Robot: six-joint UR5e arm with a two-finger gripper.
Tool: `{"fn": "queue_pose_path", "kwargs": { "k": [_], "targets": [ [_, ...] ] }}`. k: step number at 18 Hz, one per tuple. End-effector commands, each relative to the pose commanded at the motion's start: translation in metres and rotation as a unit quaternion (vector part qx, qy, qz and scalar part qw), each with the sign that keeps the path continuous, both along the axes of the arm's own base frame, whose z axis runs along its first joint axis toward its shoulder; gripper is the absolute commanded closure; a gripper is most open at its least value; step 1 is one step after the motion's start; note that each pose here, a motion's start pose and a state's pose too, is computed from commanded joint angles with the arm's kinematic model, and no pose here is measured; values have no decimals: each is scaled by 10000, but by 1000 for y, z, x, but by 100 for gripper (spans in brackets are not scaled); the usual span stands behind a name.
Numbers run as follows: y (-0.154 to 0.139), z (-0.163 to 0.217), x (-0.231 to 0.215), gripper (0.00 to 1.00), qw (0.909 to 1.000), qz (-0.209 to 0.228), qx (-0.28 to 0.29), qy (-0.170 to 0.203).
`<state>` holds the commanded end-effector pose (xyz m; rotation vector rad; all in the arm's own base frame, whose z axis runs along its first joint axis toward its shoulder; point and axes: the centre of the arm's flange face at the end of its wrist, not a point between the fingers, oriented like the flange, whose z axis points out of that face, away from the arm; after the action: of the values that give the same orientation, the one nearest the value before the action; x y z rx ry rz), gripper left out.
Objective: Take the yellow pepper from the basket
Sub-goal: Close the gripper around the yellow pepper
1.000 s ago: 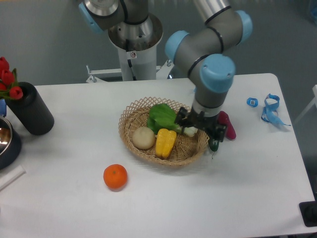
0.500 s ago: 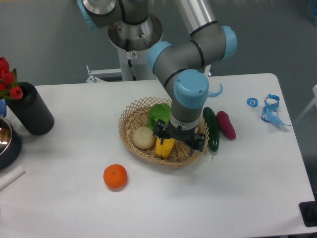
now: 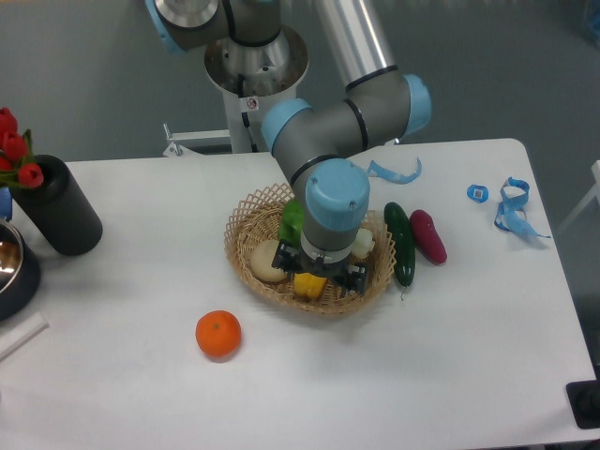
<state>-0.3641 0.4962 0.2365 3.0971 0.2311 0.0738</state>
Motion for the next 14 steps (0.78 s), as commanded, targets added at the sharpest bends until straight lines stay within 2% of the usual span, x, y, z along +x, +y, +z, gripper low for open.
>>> {"fn": "queue_pose_path", "kwargs": {
  "k": [14],
  "targets": [
    [5,-26,5,0,9996,204,-156,-110]
  ]
}}
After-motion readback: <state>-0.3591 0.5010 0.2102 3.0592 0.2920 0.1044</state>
